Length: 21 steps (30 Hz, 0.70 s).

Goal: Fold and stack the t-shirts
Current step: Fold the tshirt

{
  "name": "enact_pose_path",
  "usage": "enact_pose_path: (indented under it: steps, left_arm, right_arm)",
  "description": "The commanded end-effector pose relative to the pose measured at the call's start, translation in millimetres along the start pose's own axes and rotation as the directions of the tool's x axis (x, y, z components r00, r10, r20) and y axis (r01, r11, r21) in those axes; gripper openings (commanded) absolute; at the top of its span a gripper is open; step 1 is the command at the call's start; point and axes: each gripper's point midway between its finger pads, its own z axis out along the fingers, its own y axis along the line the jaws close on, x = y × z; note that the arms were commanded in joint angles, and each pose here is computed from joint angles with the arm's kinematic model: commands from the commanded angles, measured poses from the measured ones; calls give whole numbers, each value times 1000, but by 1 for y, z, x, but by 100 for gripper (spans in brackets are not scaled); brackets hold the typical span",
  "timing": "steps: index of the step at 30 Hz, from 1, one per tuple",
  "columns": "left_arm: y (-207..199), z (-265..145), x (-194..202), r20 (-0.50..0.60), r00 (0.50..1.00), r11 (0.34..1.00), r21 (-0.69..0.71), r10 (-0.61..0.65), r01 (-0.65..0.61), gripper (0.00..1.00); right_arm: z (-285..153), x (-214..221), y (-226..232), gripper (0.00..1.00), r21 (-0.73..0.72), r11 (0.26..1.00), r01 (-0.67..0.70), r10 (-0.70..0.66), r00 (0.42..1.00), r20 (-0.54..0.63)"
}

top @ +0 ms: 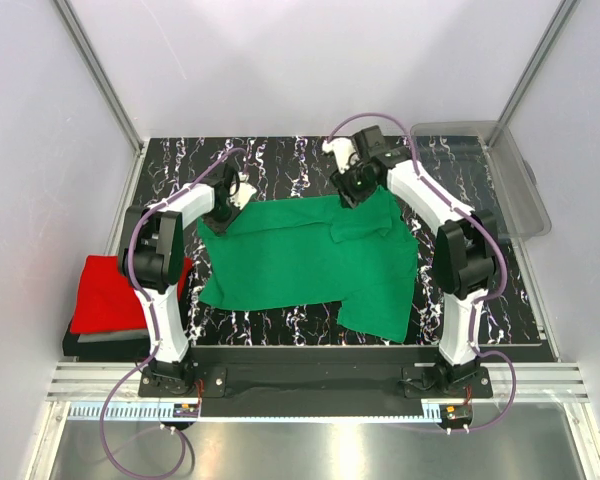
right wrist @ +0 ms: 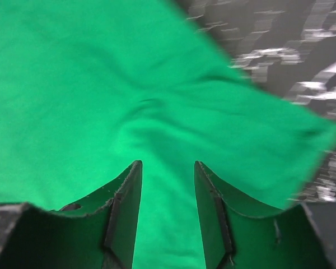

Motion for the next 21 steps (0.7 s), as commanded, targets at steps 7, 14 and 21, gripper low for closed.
enact_pose_path:
  steps: [7, 14, 21]
  left_arm:
    - [8, -5, -2, 19, 1000, 1000, -28, -6, 6, 0]
    - [16, -4, 3, 4, 1000, 999, -48, -17, 17, 0]
    - [22, -4, 5, -7, 1000, 998, -56, -21, 21, 0]
  right_arm:
    - [22, 31, -141, 49, 232, 961, -147, 155, 988, -16]
    - [33, 40, -170, 48, 260, 948, -183, 193, 981, -11]
    - [34, 43, -175, 47, 260, 943, -209, 216, 976, 1]
